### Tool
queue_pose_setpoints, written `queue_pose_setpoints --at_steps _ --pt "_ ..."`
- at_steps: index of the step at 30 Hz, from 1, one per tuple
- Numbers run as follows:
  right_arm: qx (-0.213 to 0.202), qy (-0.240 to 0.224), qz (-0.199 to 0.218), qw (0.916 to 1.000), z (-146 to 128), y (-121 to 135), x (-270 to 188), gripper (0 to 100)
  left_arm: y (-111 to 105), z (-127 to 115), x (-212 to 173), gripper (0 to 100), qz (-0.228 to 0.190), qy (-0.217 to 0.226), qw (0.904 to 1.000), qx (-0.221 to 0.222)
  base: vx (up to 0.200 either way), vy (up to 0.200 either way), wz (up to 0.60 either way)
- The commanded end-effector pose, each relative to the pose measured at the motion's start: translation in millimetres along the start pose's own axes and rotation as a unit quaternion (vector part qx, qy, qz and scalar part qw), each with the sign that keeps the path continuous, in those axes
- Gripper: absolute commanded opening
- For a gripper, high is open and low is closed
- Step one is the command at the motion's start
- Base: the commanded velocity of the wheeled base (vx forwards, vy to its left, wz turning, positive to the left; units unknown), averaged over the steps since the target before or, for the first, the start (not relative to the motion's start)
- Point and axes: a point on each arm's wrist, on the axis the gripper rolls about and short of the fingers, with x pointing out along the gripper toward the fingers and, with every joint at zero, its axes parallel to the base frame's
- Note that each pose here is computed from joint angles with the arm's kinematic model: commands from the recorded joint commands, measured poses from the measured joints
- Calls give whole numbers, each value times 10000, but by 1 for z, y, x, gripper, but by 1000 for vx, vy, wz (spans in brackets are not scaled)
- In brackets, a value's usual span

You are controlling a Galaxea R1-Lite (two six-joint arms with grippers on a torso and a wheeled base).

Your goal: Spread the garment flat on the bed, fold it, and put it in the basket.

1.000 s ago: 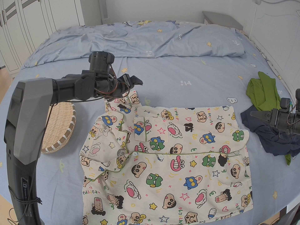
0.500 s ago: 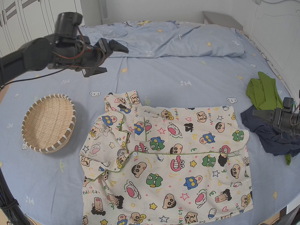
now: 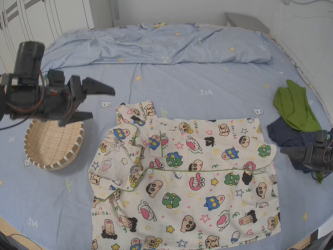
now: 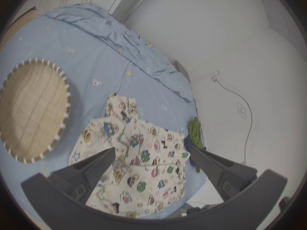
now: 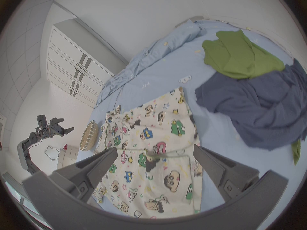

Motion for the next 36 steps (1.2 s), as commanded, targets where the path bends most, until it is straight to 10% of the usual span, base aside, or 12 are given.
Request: queue_pose_setpoints --at_steps 1,11,36 --pt "416 520 -76 9978 -132 13 -55 100 80 -183 -93 100 -201 956 9950 -220 0 0 0" --pt "372 597 -3 9975 -150 17 -63 100 93 -226 -114 100 -545 953 9939 -70 0 0 0" --pt "580 912 -26 9941 -141 13 -53 100 91 -206 -88 100 -432 1274 9907 -197 -96 0 0"
